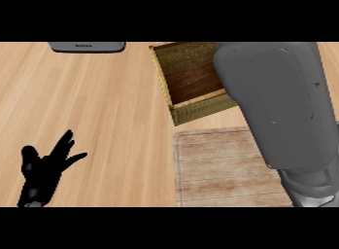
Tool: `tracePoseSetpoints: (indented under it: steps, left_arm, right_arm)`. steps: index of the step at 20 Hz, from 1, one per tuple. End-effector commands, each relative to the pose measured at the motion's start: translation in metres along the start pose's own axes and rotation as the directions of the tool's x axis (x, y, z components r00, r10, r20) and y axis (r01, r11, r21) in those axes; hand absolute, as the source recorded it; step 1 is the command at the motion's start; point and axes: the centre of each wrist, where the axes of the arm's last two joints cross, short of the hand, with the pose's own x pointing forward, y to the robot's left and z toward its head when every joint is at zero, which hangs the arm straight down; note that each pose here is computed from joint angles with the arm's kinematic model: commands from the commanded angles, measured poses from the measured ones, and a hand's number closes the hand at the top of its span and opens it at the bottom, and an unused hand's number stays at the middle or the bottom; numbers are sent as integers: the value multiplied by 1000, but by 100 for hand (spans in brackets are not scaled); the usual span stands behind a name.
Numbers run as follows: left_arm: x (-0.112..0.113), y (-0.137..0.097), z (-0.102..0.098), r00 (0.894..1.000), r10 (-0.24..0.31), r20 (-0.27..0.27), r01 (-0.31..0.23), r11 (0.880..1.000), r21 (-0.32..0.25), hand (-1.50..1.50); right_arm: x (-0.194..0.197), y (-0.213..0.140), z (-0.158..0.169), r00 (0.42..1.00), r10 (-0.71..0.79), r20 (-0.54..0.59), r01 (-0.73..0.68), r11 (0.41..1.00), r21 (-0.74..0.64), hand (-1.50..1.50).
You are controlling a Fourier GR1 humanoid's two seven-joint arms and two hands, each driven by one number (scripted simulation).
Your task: Pick the sweet potato from the cutting board and place it in the basket
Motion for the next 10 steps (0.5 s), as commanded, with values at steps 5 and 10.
tracePoseSetpoints:
  steps: [5,10]
  left_arm:
    - [-13,-12,-8,996,-15,-92,14,1000,-9,0]
    - [-30,-5,7,996,-21,-91,20,1000,-10,0]
  right_arm:
    - [-63,12,-30,986,-149,-69,149,989,1,150]
    - [-98,14,-40,984,-160,-74,161,987,12,150]
